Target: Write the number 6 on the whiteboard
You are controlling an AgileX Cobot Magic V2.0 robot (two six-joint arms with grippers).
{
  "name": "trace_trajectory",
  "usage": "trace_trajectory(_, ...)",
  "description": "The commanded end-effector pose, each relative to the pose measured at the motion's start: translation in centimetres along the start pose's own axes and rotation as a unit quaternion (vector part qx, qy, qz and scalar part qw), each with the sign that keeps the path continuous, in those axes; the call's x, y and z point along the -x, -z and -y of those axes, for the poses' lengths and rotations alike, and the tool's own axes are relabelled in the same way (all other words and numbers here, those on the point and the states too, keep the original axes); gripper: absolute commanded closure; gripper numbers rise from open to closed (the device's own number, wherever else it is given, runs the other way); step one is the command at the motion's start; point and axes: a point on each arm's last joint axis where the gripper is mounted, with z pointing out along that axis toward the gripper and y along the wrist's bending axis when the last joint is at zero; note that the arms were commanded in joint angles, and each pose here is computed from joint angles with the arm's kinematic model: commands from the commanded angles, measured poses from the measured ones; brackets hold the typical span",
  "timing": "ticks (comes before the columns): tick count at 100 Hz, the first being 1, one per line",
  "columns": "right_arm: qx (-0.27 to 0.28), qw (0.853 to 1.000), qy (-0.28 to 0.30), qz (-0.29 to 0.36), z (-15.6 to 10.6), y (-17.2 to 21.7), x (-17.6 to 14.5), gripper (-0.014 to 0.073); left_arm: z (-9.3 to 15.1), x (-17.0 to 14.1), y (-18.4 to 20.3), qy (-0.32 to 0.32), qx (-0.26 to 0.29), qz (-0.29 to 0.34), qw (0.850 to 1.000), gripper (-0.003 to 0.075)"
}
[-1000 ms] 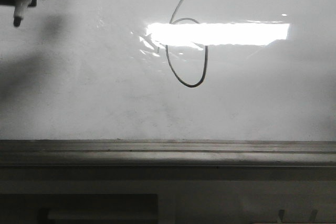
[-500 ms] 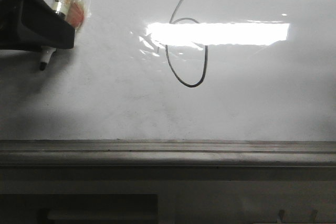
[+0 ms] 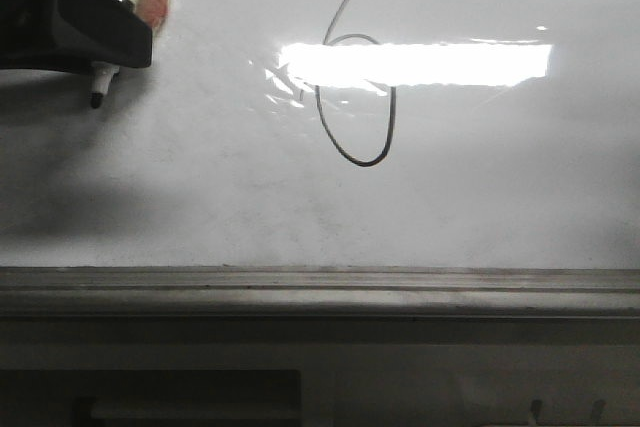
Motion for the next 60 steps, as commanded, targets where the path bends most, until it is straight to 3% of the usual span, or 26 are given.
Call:
trace_trajectory(1, -0.01, 0.999, -0.006, 0.04, -0.04, 0.62, 1.09, 0.0219, 0.44, 1.05, 0.08, 0.002, -0.016, 0.013, 1.0, 0.0662)
trace_trajectory(31, -0.01, 0.999, -0.006, 0.04, -0.04, 0.62, 1.09, 0.0219, 0.43, 1.06, 0.06, 0.003, -0.02, 0.011, 1.0, 0.0336)
trace_trajectory(47, -0.01, 0.999, -0.006, 0.04, -0.04, 0.62, 1.09, 0.0219, 0.44, 1.13, 0.07, -0.022, -0.02, 0.015, 0.999, 0.0223)
trace_trajectory(60, -0.01, 0.999, -0.006, 0.04, -0.04, 0.62, 1.09, 0.0219, 0.48, 1.44, 0.6, -0.046, -0.025, 0.027, 0.998, 0.0177)
